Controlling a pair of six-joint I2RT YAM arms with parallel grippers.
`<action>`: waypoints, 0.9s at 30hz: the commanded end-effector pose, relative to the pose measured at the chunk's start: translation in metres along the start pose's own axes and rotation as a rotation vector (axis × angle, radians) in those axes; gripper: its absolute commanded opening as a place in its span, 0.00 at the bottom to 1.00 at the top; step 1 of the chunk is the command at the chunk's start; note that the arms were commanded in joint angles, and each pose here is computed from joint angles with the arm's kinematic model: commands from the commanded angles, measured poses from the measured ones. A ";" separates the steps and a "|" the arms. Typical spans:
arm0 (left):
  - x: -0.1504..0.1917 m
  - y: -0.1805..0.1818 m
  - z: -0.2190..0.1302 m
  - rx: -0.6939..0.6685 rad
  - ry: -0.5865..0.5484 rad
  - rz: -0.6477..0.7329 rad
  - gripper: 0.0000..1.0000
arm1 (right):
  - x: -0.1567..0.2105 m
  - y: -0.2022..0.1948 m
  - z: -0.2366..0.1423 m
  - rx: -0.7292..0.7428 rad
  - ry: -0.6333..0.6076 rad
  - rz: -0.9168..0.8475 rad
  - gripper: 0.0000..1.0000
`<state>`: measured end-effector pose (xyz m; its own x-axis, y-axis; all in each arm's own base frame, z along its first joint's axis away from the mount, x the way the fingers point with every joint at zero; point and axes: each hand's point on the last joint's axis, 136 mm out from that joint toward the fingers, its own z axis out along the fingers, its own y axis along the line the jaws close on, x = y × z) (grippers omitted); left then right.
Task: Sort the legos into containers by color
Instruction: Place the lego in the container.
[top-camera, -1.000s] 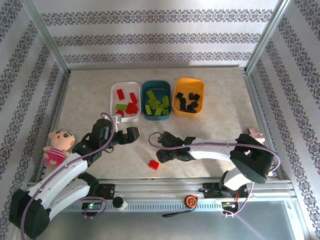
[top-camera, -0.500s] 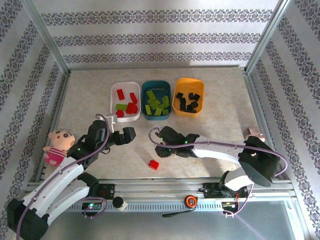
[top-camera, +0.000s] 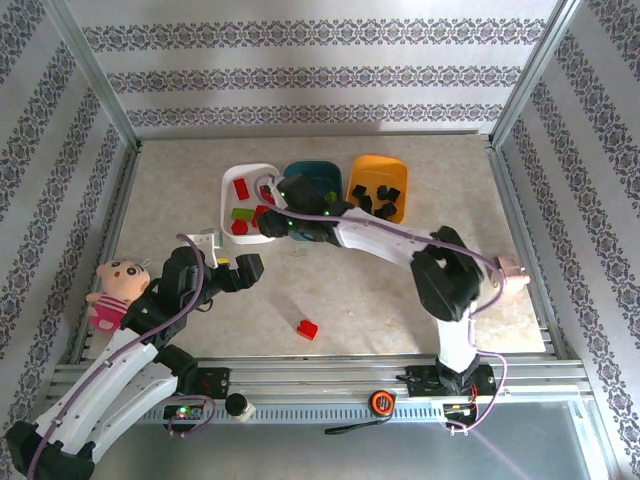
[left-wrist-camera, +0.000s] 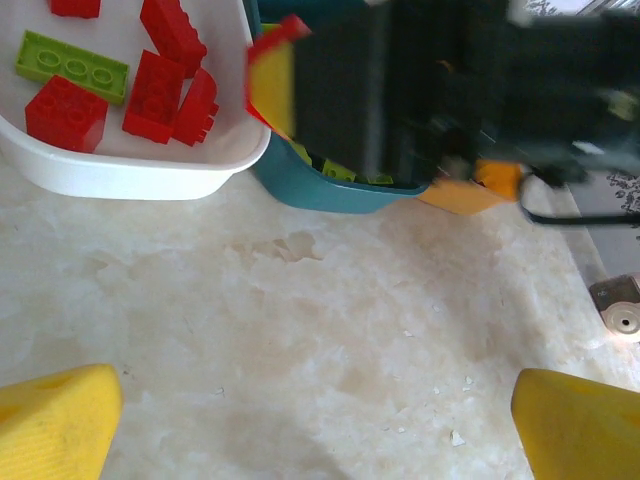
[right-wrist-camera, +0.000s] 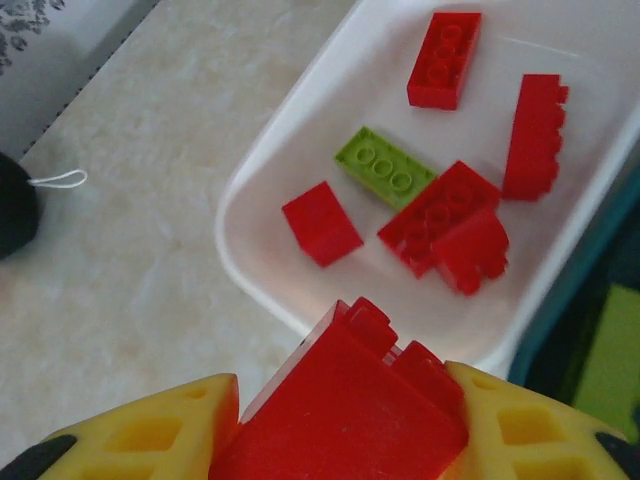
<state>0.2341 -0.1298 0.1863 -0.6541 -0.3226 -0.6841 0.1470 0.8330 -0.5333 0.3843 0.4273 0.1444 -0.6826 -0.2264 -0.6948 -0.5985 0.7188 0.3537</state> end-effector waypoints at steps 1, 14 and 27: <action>0.019 0.004 0.005 0.004 0.066 -0.028 1.00 | -0.017 -0.001 0.024 -0.050 0.006 0.050 0.36; 0.044 -0.016 0.022 0.084 0.224 0.007 0.97 | -0.067 -0.019 0.002 -0.007 -0.114 0.130 0.72; 0.151 -0.047 0.050 -0.043 0.556 0.441 0.89 | -0.001 -0.066 -0.089 0.092 -0.180 0.216 0.74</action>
<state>0.1736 -0.2393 0.0981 -0.8444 0.2099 -0.4929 0.4128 0.8414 -0.3487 0.3921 0.3298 0.1730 -0.7229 0.0204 -0.6907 -0.4092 0.7928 0.4517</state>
